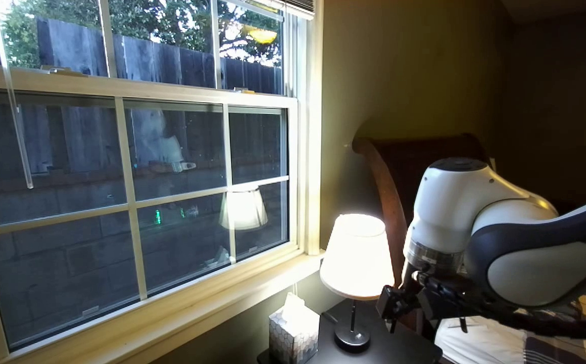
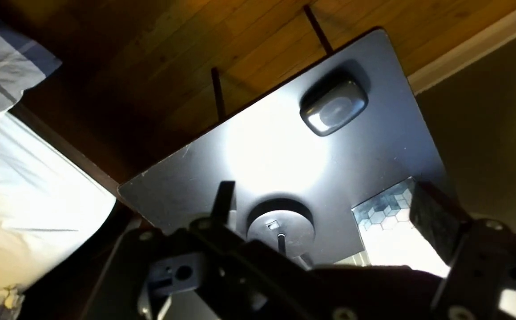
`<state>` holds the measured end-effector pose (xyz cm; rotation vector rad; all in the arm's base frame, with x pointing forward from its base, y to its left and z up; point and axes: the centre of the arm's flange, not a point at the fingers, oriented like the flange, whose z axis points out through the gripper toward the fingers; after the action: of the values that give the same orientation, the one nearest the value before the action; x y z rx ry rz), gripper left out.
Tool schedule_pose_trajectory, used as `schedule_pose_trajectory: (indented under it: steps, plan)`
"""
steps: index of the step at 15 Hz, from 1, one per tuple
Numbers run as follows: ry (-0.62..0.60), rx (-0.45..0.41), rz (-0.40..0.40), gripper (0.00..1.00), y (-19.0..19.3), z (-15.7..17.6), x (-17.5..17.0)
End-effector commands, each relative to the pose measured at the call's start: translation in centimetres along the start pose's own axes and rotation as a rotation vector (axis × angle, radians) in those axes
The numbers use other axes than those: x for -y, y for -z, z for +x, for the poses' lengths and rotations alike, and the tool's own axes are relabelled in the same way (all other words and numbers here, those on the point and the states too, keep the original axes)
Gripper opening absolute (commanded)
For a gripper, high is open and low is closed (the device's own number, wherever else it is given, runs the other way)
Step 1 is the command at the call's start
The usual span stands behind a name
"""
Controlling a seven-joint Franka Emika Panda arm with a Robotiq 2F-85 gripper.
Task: Put the black object on the window seal
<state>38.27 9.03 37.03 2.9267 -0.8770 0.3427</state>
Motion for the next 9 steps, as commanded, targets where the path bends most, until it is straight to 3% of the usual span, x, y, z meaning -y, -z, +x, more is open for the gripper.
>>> schedule_pose_trajectory:
  steps: [1, 6, 7, 9]
  plan:
    - [-0.200, -0.033, -0.004, 1.00, -5.5, 0.8, 1.4]
    - [-0.460, -0.061, -0.050, 1.00, -11.3, 1.6, 1.4]
    - [-0.368, -0.042, -0.026, 1.00, -7.6, 1.2, -0.4]
    - [-0.378, -0.033, -0.033, 1.00, -8.2, 1.5, -0.7]
